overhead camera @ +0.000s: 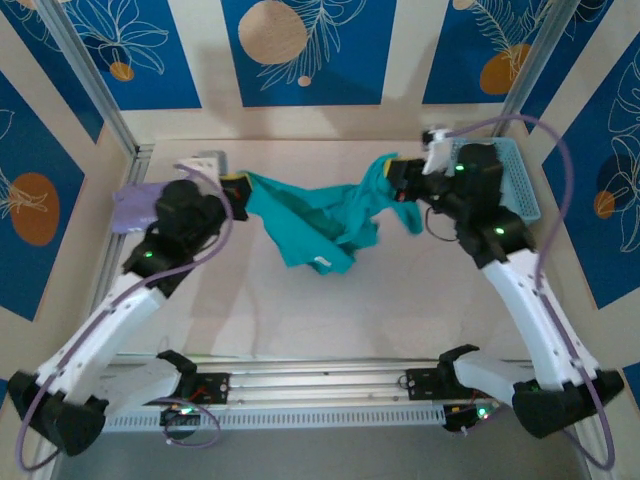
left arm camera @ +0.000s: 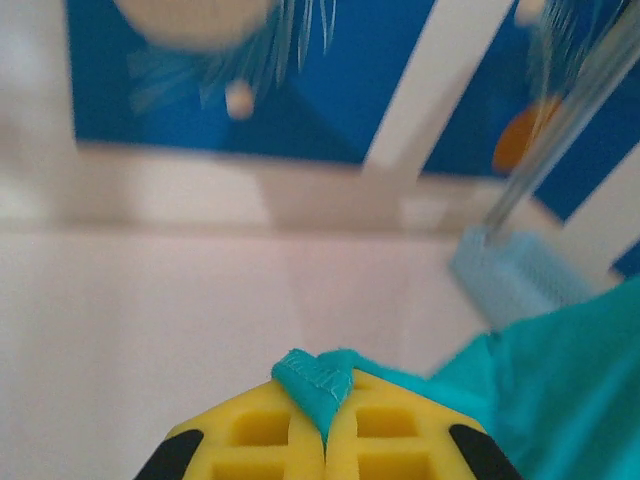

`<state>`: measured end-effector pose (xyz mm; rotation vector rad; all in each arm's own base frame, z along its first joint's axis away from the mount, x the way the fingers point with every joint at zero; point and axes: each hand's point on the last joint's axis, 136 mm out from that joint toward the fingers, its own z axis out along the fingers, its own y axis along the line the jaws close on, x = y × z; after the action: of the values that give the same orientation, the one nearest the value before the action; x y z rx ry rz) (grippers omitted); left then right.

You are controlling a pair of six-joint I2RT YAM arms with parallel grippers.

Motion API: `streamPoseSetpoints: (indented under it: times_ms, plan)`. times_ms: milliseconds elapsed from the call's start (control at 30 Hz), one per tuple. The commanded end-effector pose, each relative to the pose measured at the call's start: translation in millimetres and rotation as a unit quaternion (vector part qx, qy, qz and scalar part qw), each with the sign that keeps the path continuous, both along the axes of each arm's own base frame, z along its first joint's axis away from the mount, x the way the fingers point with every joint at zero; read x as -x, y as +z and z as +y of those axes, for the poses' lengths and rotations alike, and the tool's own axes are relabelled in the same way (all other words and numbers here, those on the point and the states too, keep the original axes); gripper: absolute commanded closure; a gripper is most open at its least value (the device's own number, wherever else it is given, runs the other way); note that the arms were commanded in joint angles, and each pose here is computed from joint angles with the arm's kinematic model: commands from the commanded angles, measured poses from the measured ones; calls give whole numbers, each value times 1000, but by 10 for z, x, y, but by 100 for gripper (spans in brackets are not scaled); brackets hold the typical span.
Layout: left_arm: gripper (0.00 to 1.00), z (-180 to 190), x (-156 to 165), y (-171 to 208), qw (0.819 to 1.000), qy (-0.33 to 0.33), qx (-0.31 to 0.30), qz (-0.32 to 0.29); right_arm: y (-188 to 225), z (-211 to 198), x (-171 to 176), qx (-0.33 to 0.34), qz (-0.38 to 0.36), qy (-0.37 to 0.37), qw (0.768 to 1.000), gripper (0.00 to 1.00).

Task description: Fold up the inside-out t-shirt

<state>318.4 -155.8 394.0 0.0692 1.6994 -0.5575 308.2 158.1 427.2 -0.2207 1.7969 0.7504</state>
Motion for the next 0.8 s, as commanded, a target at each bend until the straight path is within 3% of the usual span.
streamPoseSetpoints:
  times_ms: [0, 167, 367, 467, 667, 767]
  plan:
    - [100, 377, 145, 439, 997, 64, -22, -48, 299, -92, 186, 20, -34, 5, 999, 100]
    - [100, 705, 291, 687, 989, 120, -62, -64, 566, -303, 356, 52, -78, -32, 995, 100]
    - [100, 954, 413, 726, 980, 164, -93, -65, 457, -413, 448, 88, -88, -47, 991, 100]
    - [100, 909, 468, 729, 983, 145, -88, -64, 372, -351, 477, 96, -82, -24, 992, 100]
    - [100, 573, 659, 825, 996, 34, -41, -75, 496, -336, 575, 100, -109, -12, 989, 100]
    - [100, 583, 588, 808, 995, 46, -37, -77, 523, -291, 594, 91, -121, 0, 988, 100]
